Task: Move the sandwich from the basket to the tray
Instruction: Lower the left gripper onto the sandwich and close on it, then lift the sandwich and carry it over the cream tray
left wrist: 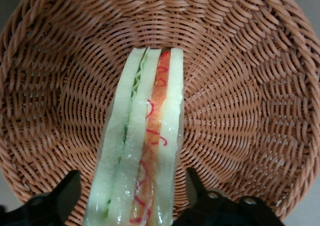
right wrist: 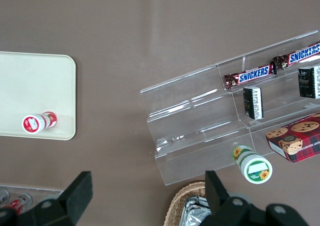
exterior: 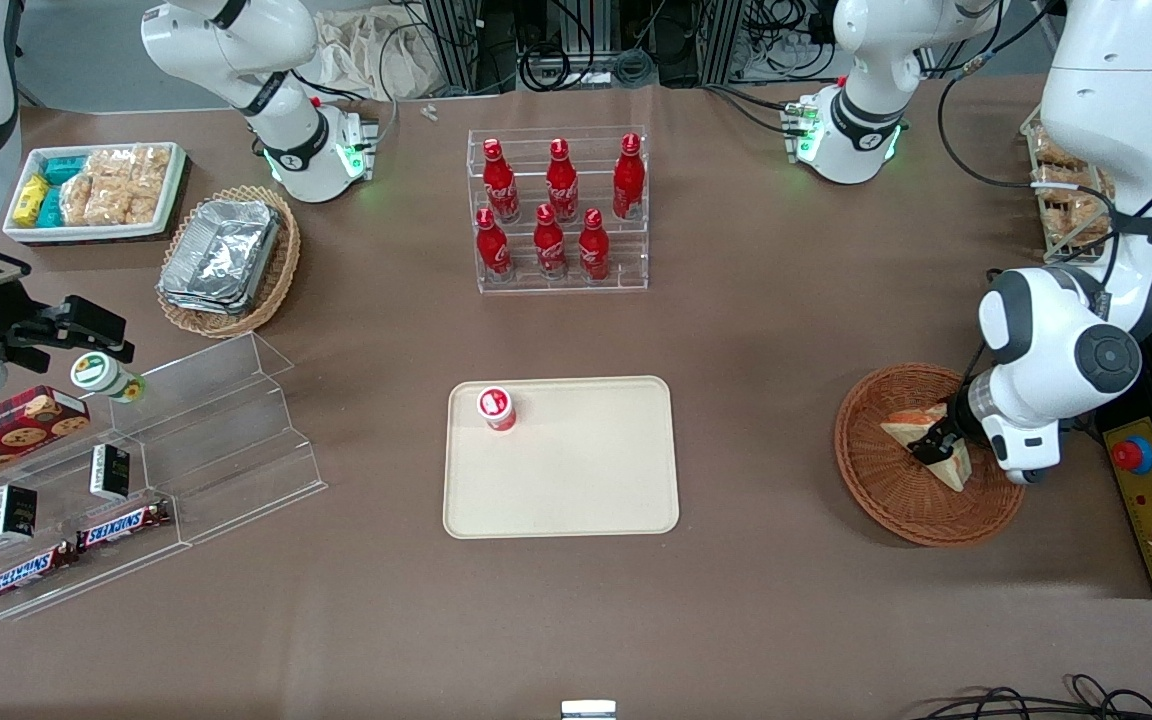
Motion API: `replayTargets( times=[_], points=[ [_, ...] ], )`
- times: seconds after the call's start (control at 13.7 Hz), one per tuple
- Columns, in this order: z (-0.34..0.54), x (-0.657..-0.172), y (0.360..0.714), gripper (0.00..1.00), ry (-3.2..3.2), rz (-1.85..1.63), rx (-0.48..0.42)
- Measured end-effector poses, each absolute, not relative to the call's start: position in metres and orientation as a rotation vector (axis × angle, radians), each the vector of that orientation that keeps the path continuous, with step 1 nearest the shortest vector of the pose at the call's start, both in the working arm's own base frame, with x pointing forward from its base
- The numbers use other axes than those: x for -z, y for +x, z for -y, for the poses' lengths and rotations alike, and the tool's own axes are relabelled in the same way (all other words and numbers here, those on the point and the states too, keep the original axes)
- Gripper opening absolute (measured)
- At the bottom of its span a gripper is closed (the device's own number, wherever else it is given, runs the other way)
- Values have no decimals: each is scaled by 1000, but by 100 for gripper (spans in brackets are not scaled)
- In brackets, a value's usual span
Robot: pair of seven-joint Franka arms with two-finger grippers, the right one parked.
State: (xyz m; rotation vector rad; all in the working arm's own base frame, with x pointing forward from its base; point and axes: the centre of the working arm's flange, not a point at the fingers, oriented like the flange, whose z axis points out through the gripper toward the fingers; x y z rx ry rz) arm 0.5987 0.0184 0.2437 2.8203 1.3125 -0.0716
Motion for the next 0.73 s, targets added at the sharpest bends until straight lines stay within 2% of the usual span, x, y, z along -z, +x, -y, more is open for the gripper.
replayTargets(
  times=[0.22,0.29,0.44,0.58,0.73],
  points=[
    [-19,-248,601,52,2825,-1305,52],
    [-19,-255,603,43,2830,-1300,38],
    [-18,-290,606,37,2857,-1292,74],
    [3,-355,608,30,2930,-1203,182],
    [57,-418,607,20,2992,-1043,217]
  ],
)
